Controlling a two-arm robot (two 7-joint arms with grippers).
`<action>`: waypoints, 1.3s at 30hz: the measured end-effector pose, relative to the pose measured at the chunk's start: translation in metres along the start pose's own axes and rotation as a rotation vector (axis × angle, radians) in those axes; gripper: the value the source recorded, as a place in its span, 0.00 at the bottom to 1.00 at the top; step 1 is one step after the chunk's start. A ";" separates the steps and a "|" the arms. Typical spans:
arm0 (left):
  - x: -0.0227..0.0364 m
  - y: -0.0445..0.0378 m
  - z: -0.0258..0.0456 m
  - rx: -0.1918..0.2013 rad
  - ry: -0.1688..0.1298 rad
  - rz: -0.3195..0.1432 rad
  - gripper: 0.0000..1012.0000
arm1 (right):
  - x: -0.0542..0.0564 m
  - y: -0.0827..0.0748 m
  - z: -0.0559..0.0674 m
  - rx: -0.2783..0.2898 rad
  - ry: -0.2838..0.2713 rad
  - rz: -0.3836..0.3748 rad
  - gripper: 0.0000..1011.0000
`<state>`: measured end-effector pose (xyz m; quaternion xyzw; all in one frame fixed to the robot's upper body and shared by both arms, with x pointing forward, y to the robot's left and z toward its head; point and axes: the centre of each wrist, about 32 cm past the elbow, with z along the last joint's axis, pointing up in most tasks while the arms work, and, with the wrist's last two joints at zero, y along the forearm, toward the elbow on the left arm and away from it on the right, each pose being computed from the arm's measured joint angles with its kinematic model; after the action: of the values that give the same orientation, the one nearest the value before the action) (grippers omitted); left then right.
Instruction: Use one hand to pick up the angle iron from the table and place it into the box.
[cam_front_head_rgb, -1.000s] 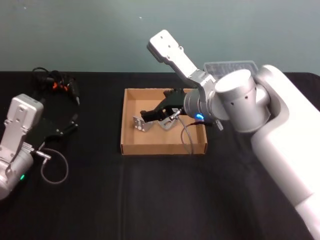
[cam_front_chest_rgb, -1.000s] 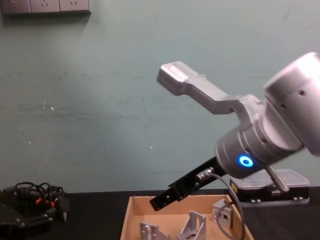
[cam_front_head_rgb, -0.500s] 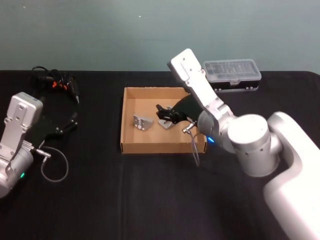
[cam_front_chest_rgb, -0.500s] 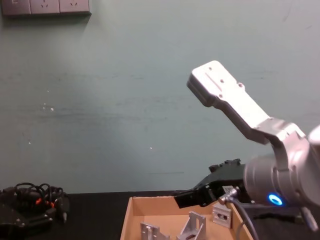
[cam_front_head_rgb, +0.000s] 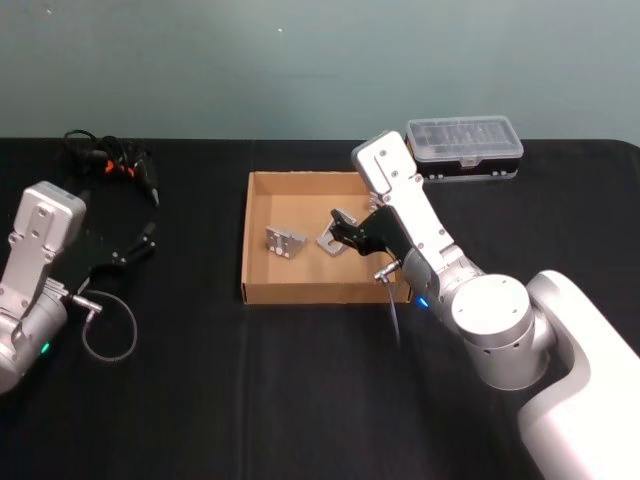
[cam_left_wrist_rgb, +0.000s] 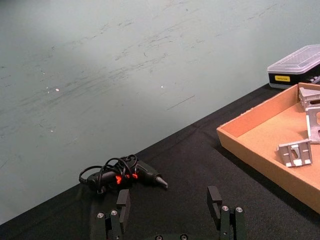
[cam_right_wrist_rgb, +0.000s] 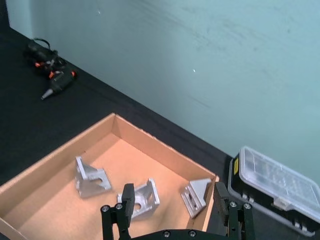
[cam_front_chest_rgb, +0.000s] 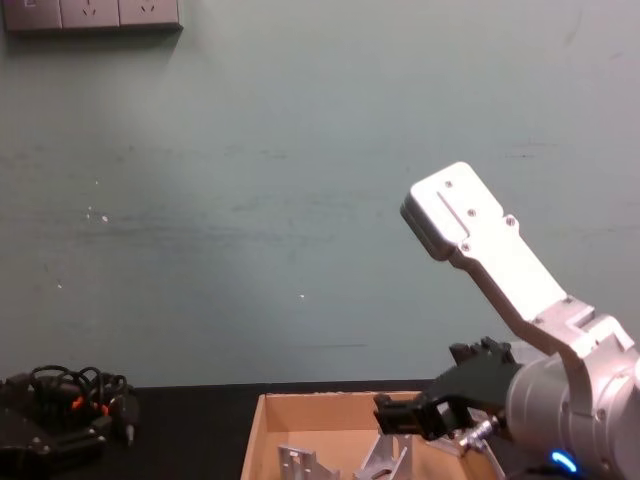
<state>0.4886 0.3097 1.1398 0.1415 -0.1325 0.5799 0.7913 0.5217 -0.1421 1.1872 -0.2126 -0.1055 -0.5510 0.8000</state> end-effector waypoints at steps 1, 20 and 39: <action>0.0000 0.0000 0.0000 0.000 0.000 0.000 1.00 | 0.000 0.000 0.000 0.000 0.000 0.000 0.99; 0.0000 0.0000 0.0000 0.000 0.000 0.000 1.00 | 0.000 0.001 -0.001 -0.009 0.001 0.001 0.99; 0.0000 0.0000 0.0000 0.000 0.000 0.000 1.00 | 0.000 0.001 0.000 -0.007 0.000 0.003 0.99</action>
<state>0.4886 0.3097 1.1398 0.1415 -0.1325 0.5799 0.7913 0.5224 -0.1416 1.1871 -0.2153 -0.1033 -0.5502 0.8002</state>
